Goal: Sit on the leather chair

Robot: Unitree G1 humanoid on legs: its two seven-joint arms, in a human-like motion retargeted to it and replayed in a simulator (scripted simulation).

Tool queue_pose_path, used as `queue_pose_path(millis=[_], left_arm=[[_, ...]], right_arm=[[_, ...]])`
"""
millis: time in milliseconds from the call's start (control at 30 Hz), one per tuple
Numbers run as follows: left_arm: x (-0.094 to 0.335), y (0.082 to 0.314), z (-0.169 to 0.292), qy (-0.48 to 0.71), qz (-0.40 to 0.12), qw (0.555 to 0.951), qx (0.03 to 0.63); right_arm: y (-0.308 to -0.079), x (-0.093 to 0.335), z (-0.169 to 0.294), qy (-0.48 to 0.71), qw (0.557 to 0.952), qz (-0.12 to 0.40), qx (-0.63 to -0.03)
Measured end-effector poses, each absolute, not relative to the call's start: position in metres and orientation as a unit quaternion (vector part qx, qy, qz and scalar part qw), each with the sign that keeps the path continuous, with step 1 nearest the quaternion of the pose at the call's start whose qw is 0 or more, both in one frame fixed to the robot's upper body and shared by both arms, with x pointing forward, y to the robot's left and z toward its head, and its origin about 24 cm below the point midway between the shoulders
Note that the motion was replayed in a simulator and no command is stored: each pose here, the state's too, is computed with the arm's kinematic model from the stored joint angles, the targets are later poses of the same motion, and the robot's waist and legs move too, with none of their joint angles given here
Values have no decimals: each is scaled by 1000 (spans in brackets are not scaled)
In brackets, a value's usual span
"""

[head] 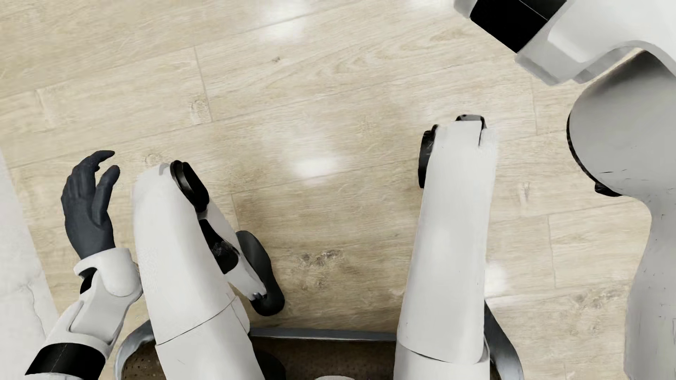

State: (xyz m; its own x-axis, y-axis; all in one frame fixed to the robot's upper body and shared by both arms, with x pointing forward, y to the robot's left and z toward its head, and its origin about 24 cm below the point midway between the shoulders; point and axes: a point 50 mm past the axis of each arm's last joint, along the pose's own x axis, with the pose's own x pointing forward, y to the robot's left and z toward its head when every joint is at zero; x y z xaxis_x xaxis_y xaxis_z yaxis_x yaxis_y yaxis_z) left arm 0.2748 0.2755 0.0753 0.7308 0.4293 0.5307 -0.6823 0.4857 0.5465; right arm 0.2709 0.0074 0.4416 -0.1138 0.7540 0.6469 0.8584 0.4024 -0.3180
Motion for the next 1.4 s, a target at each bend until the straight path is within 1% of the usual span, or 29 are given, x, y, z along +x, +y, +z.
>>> queue_pose_path(millis=[33, 67, 100, 133, 167, 200, 233, 267, 300, 333, 367, 400, 467, 500, 567, 600, 667, 700, 767, 833, 867, 900, 933, 967, 1000, 1067, 1167, 1267, 1400], left_arm=[[276, 275, 88, -191, 347, 832, 388], [278, 274, 98, -211, 345, 824, 398], [279, 267, 107, -239, 328, 820, 404], [281, 259, 115, -258, 312, 818, 409], [282, 251, 117, -264, 303, 818, 411], [285, 242, 121, -273, 274, 818, 427], [286, 229, 119, -278, 225, 826, 436], [287, 219, 118, -278, 200, 828, 444], [286, 210, 123, -293, 193, 819, 455], [286, 201, 126, -301, 197, 808, 467], [284, 182, 131, -333, 140, 806, 468], [282, 163, 133, -349, 79, 809, 467], [280, 130, 134, -364, -51, 794, 485], [281, 113, 129, -361, -127, 781, 493], [288, 105, 111, -318, -193, 765, 526], [291, 104, 99, -294, -209, 765, 533], [296, 109, 95, -301, -178, 780, 518], [296, 110, 94, -295, -185, 777, 525], [298, 106, 89, -284, -228, 762, 535], [300, 110, 81, -264, -211, 782, 524], [303, 116, 83, -264, -185, 791, 520], [301, 118, 79, -258, -177, 797, 517], [301, 117, 78, -260, -176, 794, 521], [300, 118, 74, -254, -169, 797, 521], [301, 120, 72, -248, -152, 804, 519], [301, 118, 70, -249, -151, 801, 524], [303, 117, 73, -258, -143, 801, 521], [307, 118, 82, -268, -149, 789, 532], [306, 121, 86, -276, -141, 791, 528]], right_arm=[[6, 273, 433, -744, 393, -55, -538], [-3, 287, 408, -726, 427, -33, -538], [-10, 300, 375, -704, 465, 1, -536], [-22, 312, 343, -675, 511, 12, -532], [-35, 320, 294, -633, 571, 46, -520], [-55, 322, 241, -579, 637, 56, -506], [-71, 314, 201, -528, 689, 61, -492], [-80, 303, 184, -509, 724, 51, -462], [-86, 291, 182, -500, 743, 31, -442], [-92, 282, 184, -500, 748, 34, -436], [-97, 271, 178, -497, 751, 44, -432], [-107, 264, 165, -461, 765, 43, -447], [-118, 252, 132, -393, 777, 94, -483], [-123, 251, 116, -352, 778, 124, -505], [-126, 250, 87, -298, 793, 142, -513], [-130, 252, 80, -286, 799, 118, -515], [-135, 261, 67, -261, 813, 86, -513], [-136, 264, 64, -249, 808, 98, -525], [-137, 265, 62, -245, 806, 117, -527], [-143, 268, 60, -233, 813, 112, -521], [-138, 271, 59, -240, 811, 112, -521], [-137, 271, 58, -239, 810, 116, -522], [-134, 272, 58, -243, 809, 114, -522], [-134, 273, 54, -235, 818, 97, -516], [-134, 273, 52, -235, 816, 97, -519], [-131, 272, 50, -232, 816, 98, -520], [-130, 275, 56, -243, 812, 98, -522], [-128, 283, 76, -265, 794, 126, -532], [-125, 285, 85, -280, 790, 127, -531]])
